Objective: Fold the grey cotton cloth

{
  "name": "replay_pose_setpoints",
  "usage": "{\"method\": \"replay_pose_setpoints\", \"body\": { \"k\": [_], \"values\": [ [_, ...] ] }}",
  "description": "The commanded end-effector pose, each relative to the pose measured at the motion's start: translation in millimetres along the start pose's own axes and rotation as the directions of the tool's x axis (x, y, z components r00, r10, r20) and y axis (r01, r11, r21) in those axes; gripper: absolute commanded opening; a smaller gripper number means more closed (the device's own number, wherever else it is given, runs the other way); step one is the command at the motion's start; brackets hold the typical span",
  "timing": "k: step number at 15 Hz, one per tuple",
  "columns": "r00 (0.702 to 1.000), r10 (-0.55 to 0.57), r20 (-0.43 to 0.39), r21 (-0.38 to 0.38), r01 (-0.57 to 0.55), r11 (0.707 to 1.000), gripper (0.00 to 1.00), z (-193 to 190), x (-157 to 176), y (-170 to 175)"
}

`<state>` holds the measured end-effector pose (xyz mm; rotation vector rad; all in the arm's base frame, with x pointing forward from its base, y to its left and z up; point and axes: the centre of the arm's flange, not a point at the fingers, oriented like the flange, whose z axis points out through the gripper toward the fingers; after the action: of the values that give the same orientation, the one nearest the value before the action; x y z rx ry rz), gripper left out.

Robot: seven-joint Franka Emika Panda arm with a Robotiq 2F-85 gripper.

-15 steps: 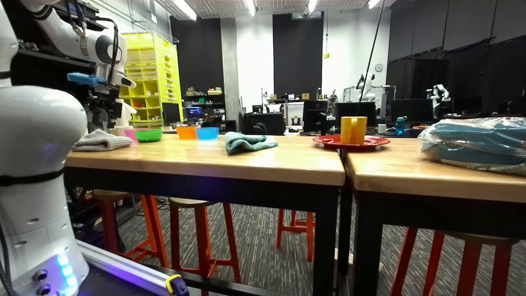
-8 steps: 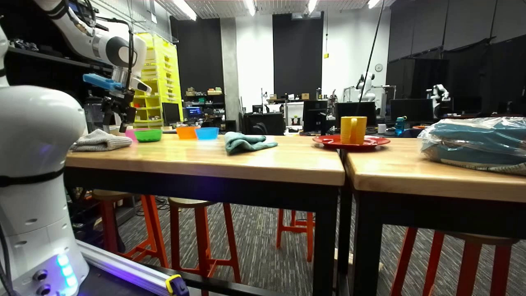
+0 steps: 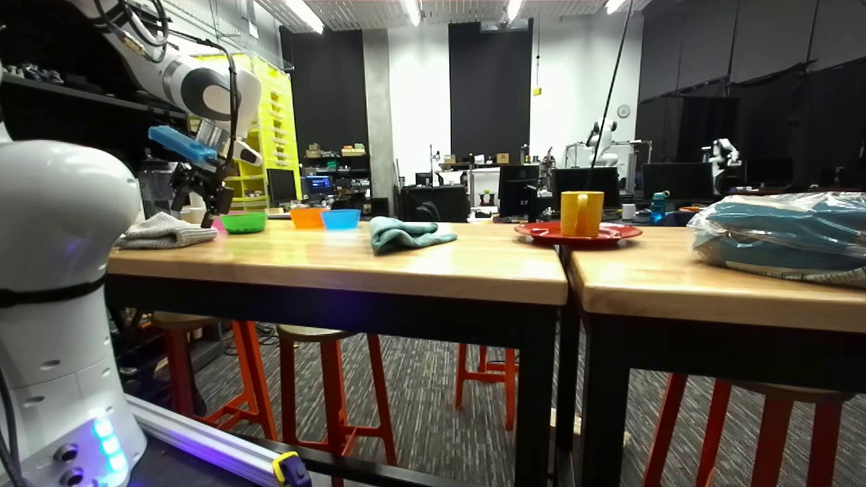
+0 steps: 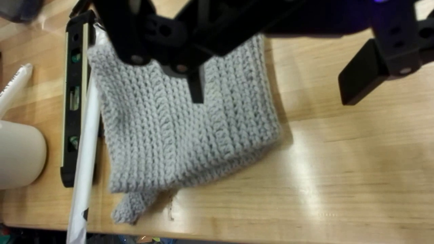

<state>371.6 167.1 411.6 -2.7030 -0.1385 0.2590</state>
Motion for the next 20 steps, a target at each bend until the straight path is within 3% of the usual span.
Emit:
{"method": "replay_pose_setpoints", "body": {
  "k": [1,8,17,19,20],
  "values": [
    [0.999,-0.039,0.009,0.048,0.039,0.998,1.00,1.8,-12.3,12.6],
    [0.997,-0.076,0.008,0.110,0.075,0.991,0.99,14.6,-12.8,17.0],
    [0.998,-0.063,-0.032,0.114,0.066,0.991,0.97,28.8,-5.7,1.8],
    [0.997,-0.061,-0.039,0.108,0.065,0.992,0.73,31.8,-4.2,-2.2],
    [0.997,-0.062,-0.043,0.103,0.066,0.993,0.72,32.2,-3.9,-4.0]
  ]
}}
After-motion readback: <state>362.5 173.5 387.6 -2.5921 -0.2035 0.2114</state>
